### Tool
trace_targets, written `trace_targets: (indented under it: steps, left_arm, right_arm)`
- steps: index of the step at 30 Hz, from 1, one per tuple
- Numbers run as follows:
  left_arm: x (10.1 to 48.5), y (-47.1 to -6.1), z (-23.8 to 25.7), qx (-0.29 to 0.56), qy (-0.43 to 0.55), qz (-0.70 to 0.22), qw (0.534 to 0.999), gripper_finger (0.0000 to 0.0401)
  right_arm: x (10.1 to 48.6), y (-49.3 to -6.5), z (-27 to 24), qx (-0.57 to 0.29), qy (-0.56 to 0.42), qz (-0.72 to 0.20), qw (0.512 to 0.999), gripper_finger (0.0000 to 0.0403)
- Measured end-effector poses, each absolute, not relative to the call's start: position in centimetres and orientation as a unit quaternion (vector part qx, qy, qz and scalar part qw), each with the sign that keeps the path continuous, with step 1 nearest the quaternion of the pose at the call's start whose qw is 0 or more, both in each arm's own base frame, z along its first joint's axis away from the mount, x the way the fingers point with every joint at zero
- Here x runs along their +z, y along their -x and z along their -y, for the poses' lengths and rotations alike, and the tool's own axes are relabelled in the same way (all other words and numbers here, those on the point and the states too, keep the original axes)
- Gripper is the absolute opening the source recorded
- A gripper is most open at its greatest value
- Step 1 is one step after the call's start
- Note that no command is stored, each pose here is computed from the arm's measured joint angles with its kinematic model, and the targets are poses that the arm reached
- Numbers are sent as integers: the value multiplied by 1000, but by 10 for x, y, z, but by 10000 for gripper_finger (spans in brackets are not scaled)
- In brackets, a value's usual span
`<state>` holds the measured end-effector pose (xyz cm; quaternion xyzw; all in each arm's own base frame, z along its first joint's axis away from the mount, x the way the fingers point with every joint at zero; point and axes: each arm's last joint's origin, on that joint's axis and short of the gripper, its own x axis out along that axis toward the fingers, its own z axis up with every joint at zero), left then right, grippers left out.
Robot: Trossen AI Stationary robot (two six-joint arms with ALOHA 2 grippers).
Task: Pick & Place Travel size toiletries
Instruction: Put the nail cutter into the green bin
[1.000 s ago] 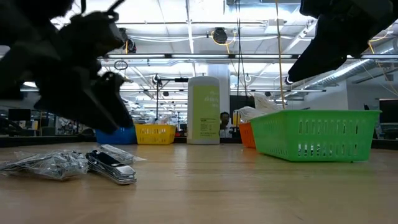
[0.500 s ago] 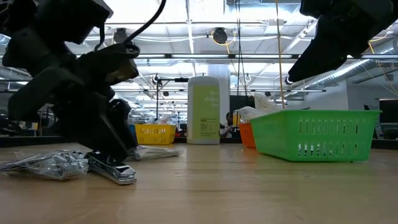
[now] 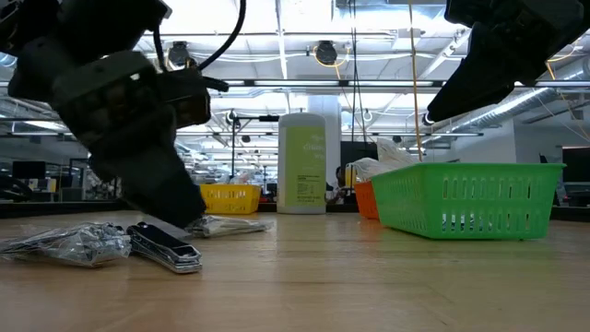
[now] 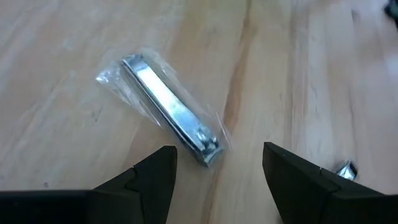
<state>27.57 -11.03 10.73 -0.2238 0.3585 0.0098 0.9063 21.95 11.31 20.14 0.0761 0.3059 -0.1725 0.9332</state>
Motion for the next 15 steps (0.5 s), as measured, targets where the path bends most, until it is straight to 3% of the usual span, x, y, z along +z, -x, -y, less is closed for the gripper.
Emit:
trace_targets:
  steps: [15]
  left_arm:
    - [136, -300, 116, 113, 201, -390, 891, 234]
  right_arm:
    - [201, -220, -113, -173, -76, -306, 933, 172]
